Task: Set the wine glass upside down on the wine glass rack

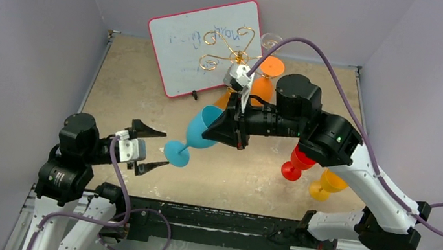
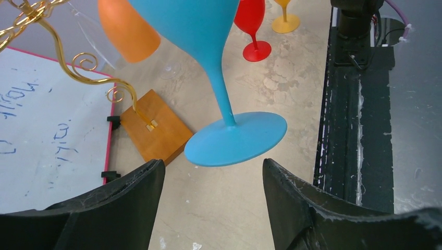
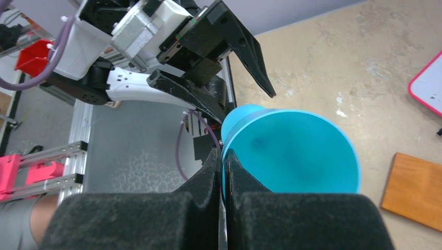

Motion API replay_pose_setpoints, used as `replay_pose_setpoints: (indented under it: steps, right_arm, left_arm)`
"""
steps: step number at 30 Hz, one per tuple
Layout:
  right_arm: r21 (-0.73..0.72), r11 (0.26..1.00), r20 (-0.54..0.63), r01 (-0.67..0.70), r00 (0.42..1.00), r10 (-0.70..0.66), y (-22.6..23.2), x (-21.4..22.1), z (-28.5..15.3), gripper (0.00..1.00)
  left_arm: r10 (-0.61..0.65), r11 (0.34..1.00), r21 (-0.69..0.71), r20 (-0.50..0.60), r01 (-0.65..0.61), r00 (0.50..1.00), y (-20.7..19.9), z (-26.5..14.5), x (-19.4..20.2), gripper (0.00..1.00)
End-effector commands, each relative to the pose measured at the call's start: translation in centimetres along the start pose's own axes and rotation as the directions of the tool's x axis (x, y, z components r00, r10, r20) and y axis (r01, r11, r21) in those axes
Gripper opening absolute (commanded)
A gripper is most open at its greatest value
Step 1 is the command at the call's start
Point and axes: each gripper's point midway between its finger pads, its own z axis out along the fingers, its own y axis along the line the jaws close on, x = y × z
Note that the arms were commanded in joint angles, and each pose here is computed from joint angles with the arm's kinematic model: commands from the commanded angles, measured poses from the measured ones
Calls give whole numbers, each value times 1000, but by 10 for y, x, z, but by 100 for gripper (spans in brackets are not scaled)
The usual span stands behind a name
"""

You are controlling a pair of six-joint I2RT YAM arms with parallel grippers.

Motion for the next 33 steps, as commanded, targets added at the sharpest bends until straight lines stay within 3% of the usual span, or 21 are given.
replay_pose_setpoints:
  steps: [1,6,13,20,24,27,31,33]
  right_arm:
    - [-107,994,96,29,995,-19,22,-31,-8,0]
    - [-124,992,79,9,997,1,21,-30,-4,0]
    - [-117,992,58,-40,997,47,13,-23,3,0]
    - [-124,991,69,-40,996,49,8,-28,4,0]
    - [-108,993,77,-43,996,52,3,-28,5,0]
    - [-68,996,79,-64,994,69,-7,-23,9,2]
    - [-35,996,69,-85,994,87,-16,-16,13,13]
    - [5,996,82,-91,993,90,-24,-18,13,26]
  left_arm:
    - [91,995,46,64,-94,994,-6,-2,-22,67]
    - [100,992,67,81,-105,992,-9,-2,-25,64]
    - [144,981,112,104,-156,984,-17,-4,-30,53]
    - [173,972,146,99,-186,980,-23,-6,-29,28]
    - [198,967,141,101,-211,975,-23,-8,-34,2]
    - [207,966,137,102,-220,973,-23,-9,-35,0]
    - [214,966,125,96,-225,972,-24,-10,-35,0]
    - [217,967,118,92,-227,972,-23,-11,-35,0]
